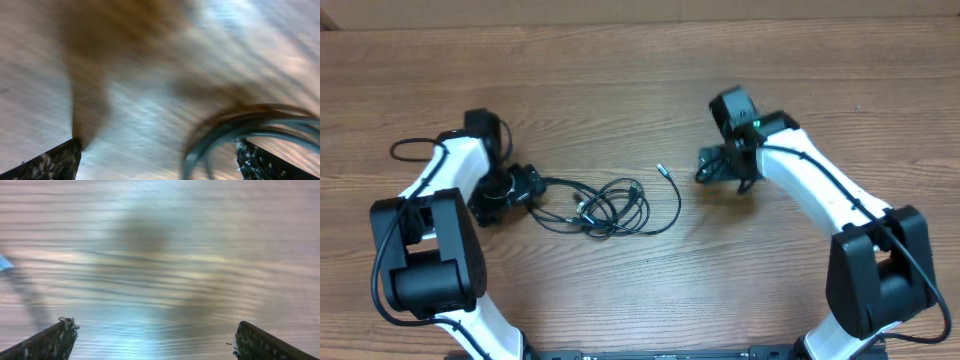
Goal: Untangle cables
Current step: 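Open both grippers and release the loosened cable on the table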
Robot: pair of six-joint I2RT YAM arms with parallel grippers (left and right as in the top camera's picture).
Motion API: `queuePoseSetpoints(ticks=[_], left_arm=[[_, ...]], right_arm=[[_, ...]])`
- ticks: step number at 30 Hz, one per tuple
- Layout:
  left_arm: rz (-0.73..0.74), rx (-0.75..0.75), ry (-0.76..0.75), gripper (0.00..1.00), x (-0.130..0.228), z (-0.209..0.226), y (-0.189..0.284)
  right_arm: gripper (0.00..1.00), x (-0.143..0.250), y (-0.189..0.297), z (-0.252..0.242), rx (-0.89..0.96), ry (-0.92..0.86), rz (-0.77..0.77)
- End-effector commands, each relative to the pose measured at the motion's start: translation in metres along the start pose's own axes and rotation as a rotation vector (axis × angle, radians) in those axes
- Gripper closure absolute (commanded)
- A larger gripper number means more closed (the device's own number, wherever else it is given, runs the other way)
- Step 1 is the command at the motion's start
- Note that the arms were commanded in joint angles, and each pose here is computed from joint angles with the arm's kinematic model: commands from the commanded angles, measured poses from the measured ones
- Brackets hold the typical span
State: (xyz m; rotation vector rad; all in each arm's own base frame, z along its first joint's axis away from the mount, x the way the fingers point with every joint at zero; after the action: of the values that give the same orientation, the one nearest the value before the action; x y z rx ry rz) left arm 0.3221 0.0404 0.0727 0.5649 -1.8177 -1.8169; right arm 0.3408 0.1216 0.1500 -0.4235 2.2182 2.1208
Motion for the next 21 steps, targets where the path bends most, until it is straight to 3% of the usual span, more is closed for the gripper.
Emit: queuePoseSetpoints(ticks=[1, 9, 21], left_arm=[[0.053, -0.113, -0.203, 0.00, 0.032, -0.021, -0.040], [0.002, -0.076, -0.434, 0.00, 0.061, -0.069, -0.041], [0.004, -0.083, -0.441, 0.00, 0.063, -0.070, -0.041]], right_arm=[[0.00, -0.001, 0.014, 0.031, -0.285, 0.094, 0.021], [0.00, 0.024, -0.003, 0.047, -0.349, 0.124, 0.104], [0.00, 0.051, -0.033, 0.042, -0.275, 0.137, 0.143]])
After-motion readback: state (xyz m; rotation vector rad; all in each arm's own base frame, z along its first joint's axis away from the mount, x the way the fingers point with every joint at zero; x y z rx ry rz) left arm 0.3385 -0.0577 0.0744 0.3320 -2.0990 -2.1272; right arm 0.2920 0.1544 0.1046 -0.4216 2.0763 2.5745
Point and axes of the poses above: each gripper's point midway between its finger pads, its own y axis back along the fingers, its own z axis along the line the jaws close on, x = y × z, the point moved 8 cm from there along y, back along the fingers, and after that the axes turned 4 degrees about y, right-handed, at the moved point
